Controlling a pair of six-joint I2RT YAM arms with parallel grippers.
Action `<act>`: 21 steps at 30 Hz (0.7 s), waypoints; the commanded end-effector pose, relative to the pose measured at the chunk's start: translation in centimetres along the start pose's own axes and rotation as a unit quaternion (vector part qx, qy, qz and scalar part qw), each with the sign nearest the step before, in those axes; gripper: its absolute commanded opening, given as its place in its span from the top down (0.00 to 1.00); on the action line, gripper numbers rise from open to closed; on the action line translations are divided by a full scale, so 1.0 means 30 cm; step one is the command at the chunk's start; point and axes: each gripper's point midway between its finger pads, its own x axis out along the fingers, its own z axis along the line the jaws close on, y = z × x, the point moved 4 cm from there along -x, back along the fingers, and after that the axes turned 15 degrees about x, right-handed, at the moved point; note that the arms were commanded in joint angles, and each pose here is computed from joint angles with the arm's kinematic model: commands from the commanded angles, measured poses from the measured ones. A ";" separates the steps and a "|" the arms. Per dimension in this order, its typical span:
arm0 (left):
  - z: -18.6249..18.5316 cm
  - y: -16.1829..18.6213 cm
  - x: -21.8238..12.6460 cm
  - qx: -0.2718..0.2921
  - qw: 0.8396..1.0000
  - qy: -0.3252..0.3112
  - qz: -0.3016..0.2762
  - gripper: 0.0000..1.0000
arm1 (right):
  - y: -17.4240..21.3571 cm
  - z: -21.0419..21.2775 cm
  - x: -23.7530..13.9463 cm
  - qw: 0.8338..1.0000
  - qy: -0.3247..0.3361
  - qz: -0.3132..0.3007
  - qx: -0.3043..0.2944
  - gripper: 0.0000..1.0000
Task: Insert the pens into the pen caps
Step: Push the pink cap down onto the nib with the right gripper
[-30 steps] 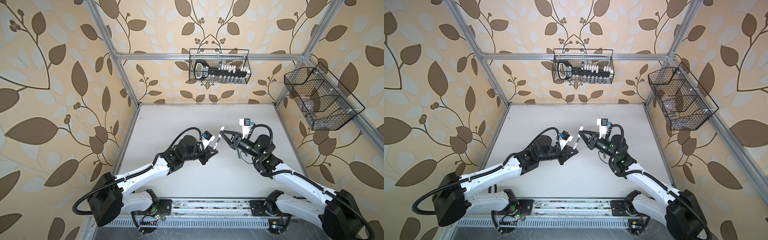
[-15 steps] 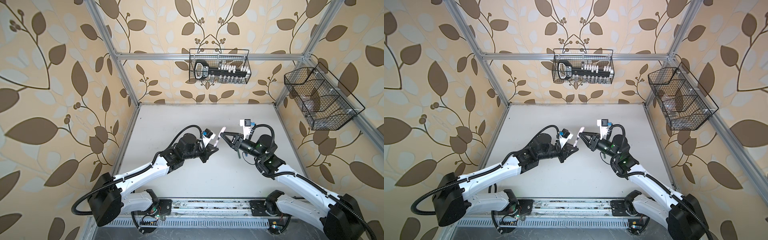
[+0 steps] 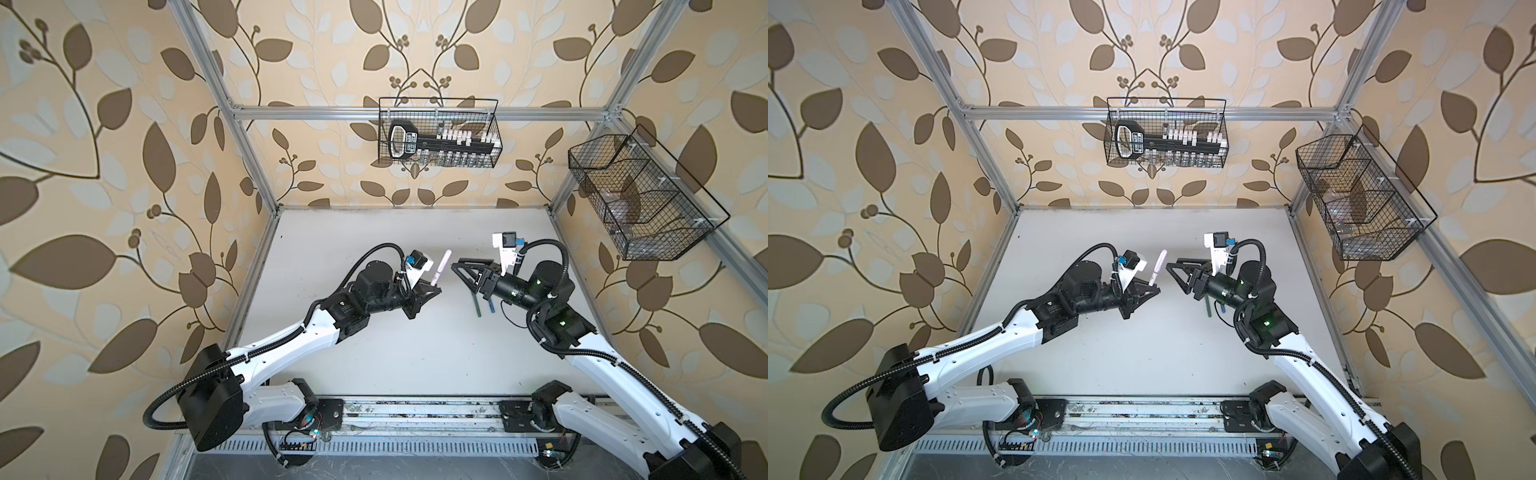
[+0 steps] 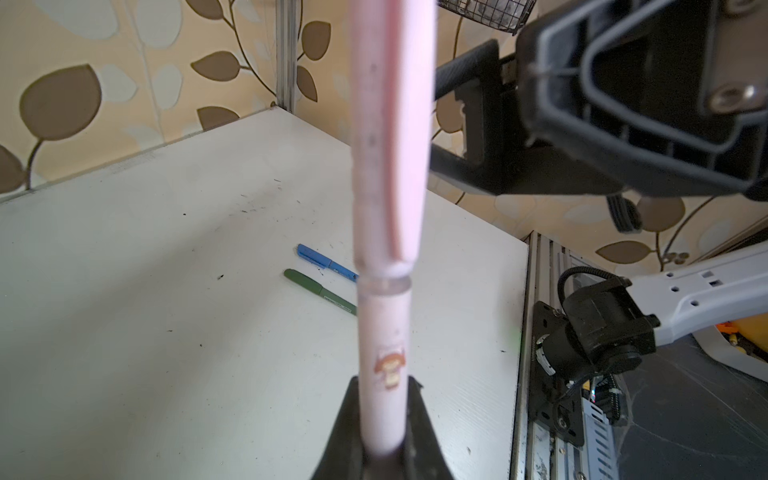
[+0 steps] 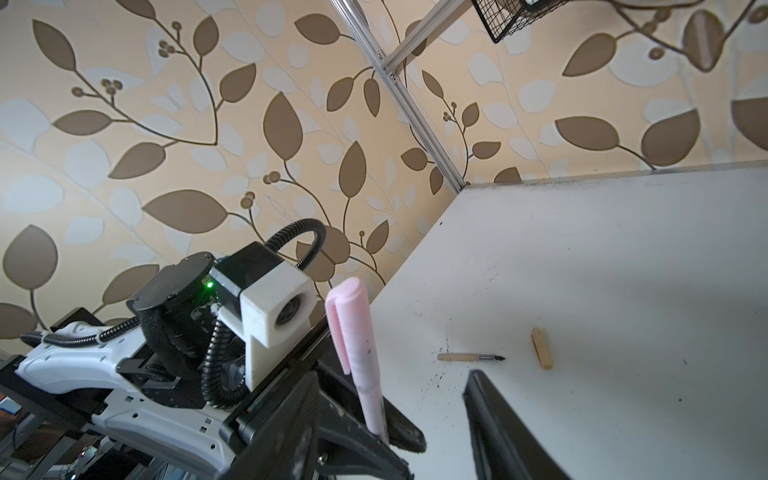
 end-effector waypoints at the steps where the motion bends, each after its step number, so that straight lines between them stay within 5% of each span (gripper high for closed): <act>1: -0.026 -0.106 -0.003 0.030 0.998 0.027 -0.043 1.00 | 0.008 0.056 -0.008 0.998 -0.017 0.048 -0.032 0.41; 21: -0.042 -0.090 -0.005 0.023 0.998 0.043 -0.039 1.00 | -0.057 0.073 0.034 0.997 -0.036 0.061 -0.027 0.43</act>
